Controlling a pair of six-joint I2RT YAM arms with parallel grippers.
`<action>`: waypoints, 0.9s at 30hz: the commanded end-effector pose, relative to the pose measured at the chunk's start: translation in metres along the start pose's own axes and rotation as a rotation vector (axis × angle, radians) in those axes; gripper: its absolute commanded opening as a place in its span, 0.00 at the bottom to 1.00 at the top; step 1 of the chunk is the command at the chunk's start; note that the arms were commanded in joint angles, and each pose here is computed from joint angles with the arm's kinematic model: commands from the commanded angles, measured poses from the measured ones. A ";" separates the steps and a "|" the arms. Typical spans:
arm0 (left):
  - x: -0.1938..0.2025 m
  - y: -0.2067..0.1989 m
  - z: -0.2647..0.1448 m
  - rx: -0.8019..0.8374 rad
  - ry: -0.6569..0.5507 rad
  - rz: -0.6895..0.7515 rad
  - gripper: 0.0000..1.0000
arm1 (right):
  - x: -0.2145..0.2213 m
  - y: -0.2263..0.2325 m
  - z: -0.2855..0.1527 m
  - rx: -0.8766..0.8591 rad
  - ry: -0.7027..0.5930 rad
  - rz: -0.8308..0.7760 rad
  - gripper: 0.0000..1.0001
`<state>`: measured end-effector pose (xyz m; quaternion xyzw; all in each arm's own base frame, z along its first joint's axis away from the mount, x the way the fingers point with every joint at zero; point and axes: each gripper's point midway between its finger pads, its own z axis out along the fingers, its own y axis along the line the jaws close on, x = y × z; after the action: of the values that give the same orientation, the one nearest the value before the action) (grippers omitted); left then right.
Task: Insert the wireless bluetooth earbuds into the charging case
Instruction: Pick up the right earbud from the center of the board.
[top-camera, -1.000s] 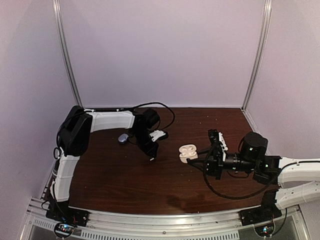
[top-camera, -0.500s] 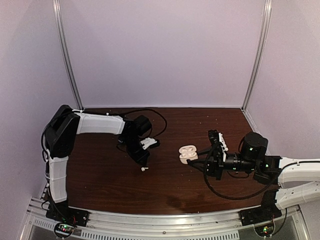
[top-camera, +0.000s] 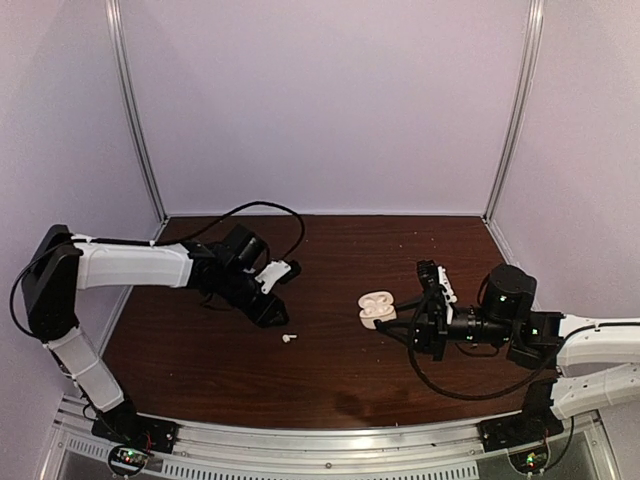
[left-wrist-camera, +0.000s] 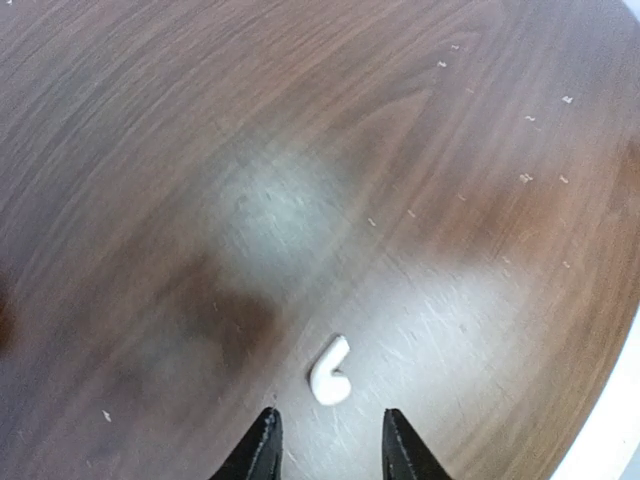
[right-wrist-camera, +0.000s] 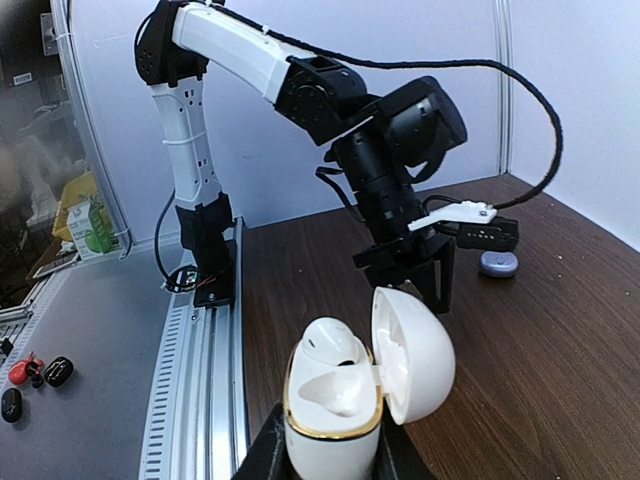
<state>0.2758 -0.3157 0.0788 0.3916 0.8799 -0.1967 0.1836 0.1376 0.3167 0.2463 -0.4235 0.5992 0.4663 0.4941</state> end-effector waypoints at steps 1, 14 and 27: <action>-0.033 -0.018 -0.042 0.060 -0.396 0.047 0.42 | -0.007 0.004 -0.004 -0.018 -0.033 -0.017 0.00; 0.006 -0.028 -0.065 0.035 -0.763 0.261 0.47 | -0.009 0.005 -0.001 -0.040 -0.037 -0.011 0.00; 0.029 -0.018 -0.016 -0.005 -0.674 0.398 0.46 | -0.008 0.006 0.000 -0.047 -0.026 -0.009 0.00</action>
<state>0.2344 -0.2910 0.0751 0.4449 0.7118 -0.2755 0.4685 0.1327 0.3187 0.2472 -0.4331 0.5886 0.4782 0.4872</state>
